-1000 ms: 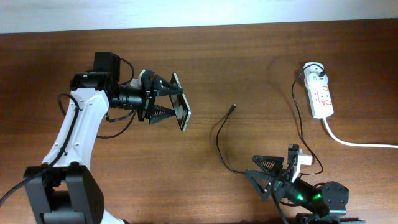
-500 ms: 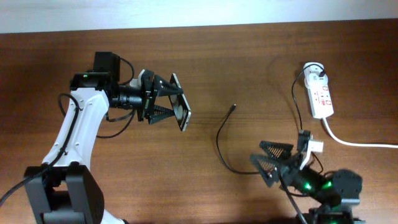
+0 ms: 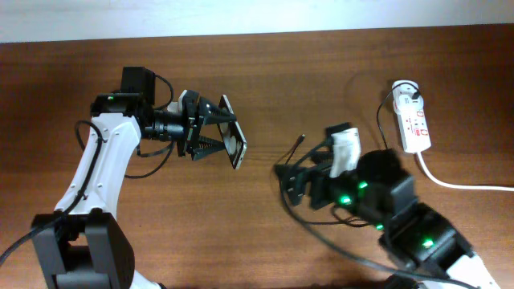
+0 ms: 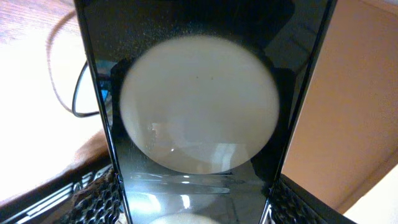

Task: Plug charger to phone and switch on socket
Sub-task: 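Reach the right gripper to the black cable and grasp its end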

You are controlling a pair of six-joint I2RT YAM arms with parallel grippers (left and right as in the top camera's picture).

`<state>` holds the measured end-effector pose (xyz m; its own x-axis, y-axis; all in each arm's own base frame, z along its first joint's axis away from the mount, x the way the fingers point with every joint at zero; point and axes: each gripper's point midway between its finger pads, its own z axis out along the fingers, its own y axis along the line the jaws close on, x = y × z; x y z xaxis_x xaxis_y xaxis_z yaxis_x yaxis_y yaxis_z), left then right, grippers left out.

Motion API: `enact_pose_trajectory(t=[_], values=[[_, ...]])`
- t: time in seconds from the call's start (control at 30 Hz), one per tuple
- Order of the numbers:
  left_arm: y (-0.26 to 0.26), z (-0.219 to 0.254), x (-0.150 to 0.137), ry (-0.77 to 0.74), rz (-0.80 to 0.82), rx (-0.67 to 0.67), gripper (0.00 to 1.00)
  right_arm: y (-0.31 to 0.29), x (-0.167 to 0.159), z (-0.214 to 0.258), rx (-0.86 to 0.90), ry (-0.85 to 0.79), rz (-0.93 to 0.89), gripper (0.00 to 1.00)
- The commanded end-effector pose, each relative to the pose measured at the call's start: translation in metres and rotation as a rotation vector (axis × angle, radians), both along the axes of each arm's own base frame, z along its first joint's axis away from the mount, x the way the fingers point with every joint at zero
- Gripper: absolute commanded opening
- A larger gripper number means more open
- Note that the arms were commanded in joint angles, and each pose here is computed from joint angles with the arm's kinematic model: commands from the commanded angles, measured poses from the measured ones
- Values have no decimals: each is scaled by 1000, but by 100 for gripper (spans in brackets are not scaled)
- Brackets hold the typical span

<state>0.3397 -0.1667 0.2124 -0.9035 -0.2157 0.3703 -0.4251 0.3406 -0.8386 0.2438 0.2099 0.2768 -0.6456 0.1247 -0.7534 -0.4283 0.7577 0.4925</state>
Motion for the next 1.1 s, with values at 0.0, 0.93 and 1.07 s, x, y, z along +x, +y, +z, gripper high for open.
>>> enact_pose_trajectory(t=[0.0,0.93,1.07], values=[[-1,8,0,-7,-2,-38,65,31,12,5,-39,-98,-85,99],[-1,8,0,-7,-2,-38,65,105,62,-45,-1,-113,-202,29],[-1,8,0,-7,-2,-38,66,106,61,-45,1,-111,-196,21]])
